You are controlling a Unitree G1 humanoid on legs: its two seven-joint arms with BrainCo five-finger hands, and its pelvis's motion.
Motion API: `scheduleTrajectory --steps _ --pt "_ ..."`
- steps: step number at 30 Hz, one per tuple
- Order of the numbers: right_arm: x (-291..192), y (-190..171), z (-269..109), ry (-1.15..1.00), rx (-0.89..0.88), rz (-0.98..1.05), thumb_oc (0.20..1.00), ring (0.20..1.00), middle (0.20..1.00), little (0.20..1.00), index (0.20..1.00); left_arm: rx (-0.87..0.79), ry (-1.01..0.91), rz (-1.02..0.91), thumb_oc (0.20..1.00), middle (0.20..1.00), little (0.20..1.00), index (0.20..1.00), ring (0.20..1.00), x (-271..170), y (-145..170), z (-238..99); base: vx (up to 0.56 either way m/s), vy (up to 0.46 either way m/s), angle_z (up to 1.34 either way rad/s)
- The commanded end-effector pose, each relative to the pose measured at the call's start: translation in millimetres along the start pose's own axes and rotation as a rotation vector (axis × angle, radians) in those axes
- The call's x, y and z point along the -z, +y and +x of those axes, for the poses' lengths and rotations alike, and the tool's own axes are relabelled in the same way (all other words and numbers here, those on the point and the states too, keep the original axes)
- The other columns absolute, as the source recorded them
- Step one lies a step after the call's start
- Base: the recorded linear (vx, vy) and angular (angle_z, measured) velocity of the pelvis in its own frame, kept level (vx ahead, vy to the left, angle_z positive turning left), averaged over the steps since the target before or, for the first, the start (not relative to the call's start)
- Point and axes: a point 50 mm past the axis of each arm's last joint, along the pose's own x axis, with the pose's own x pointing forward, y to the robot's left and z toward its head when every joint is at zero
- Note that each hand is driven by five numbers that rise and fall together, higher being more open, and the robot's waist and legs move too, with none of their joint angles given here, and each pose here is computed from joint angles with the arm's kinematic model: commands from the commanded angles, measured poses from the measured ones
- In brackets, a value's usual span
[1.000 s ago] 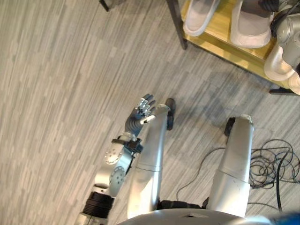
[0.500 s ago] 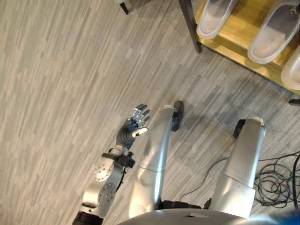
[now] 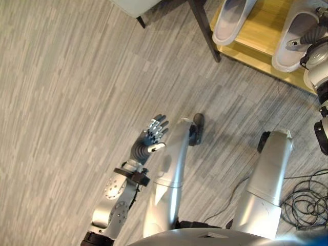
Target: Arrange the slippers neatly on the shoe rack.
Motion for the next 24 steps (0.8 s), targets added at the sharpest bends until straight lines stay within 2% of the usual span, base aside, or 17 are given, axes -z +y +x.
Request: scheduleTrajectory --steps 1,8,14,18,19,23,24 --pt "-24 -11 1 -0.102 0.028 0.051 1.0 1.0 1.0 1.0 1.0 -0.033 -0.057 0.056 1.0 1.0 1.0 1.0 1.0 -8 8 5 0.0 0.0 0.0" --pt "-20 5 -1 -0.098 -0.115 0.178 1.0 1.0 1.0 1.0 1.0 -0.028 0.005 0.081 1.0 1.0 1.0 1.0 1.0 -1 9 0 0.0 0.015 0.05" --pt "-50 11 -4 -0.153 -0.163 0.366 1.0 1.0 1.0 1.0 1.0 0.018 0.034 0.141 1.0 1.0 1.0 1.0 1.0 -5 11 2 -0.01 0.006 0.02" --pt "-73 -14 0 -0.184 -0.078 0.349 1.0 1.0 1.0 1.0 1.0 0.055 -0.019 0.156 1.0 1.0 1.0 1.0 1.0 -19 5 12 -0.06 0.018 0.03" --pt "-78 -34 1 -0.202 0.044 0.31 1.0 1.0 1.0 1.0 1.0 0.059 -0.064 0.153 1.0 1.0 1.0 1.0 1.0 -28 1 18 -0.09 0.008 0.08" --pt "-80 -48 0 -0.235 0.199 0.297 1.0 1.0 1.0 1.0 1.0 0.04 -0.099 0.102 1.0 1.0 1.0 1.0 1.0 -33 -3 20 -0.05 -0.011 0.04" --pt "-95 -34 -7 -0.276 0.158 0.317 1.0 1.0 1.0 1.0 1.0 -0.013 -0.129 0.117 1.0 1.0 1.0 1.0 1.0 -41 6 36 0.0 0.0 0.0"
